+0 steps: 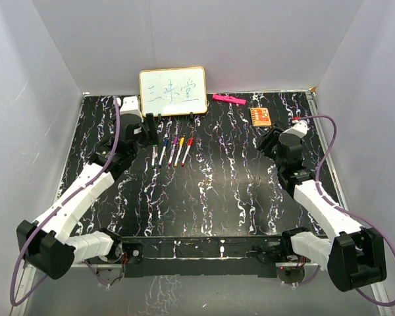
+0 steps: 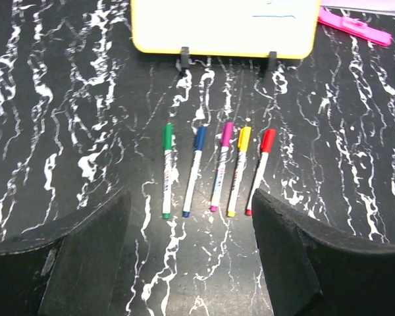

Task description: Insert the pens into the pen caps

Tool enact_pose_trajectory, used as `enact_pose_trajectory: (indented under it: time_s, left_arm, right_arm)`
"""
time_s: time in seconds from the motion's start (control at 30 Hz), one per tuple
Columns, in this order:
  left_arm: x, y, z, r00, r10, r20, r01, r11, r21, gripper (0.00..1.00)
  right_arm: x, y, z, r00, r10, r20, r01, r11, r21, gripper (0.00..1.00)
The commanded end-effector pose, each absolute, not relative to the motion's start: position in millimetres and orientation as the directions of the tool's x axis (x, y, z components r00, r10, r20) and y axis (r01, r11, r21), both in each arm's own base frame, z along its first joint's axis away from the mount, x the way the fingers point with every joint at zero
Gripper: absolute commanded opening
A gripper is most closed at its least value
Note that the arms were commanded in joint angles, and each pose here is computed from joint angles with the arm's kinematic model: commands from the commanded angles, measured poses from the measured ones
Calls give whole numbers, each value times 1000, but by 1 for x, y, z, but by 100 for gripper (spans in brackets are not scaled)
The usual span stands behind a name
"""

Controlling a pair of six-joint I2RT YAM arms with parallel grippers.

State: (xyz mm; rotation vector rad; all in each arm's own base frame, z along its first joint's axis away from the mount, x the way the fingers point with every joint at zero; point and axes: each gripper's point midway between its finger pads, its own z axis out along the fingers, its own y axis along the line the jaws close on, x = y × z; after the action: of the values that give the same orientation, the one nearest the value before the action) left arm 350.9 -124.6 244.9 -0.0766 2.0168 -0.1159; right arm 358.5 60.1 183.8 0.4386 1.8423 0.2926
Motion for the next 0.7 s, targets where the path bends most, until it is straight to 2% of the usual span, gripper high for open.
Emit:
enact_pose_trajectory:
  time_s: [0.0, 0.1, 0.13, 0.17, 0.2, 0.53, 0.67]
  left_arm:
    - [329, -93, 240, -443, -113, -889, -113, 991, -70, 72]
    - [324, -87, 242, -434, -118, -893, -129, 989, -68, 75]
    - [322, -86, 242, -432, -118, -894, -130, 989, -68, 75]
    - [321, -85, 244, -426, -120, -897, -135, 988, -68, 75]
    - [320, -83, 245, -419, -123, -900, -139, 988, -71, 75]
    - [314, -76, 252, -384, -141, -912, -155, 984, -87, 76]
    - [315, -77, 248, -392, -134, -910, -154, 985, -78, 73]
  right_arm:
    - [356, 69, 202, -243, 472, -848, 94, 881, 464, 47]
    - [354, 66, 201, -242, 472, -848, 105, 881, 461, 53]
    - [353, 65, 202, -240, 473, -848, 107, 881, 461, 71]
    - [353, 65, 202, -240, 472, -848, 107, 881, 460, 93]
    - [353, 66, 202, -240, 471, -849, 105, 882, 460, 97]
    - [352, 66, 199, -243, 480, -843, 111, 877, 467, 98]
    - [352, 66, 200, -241, 479, -844, 107, 877, 468, 98]
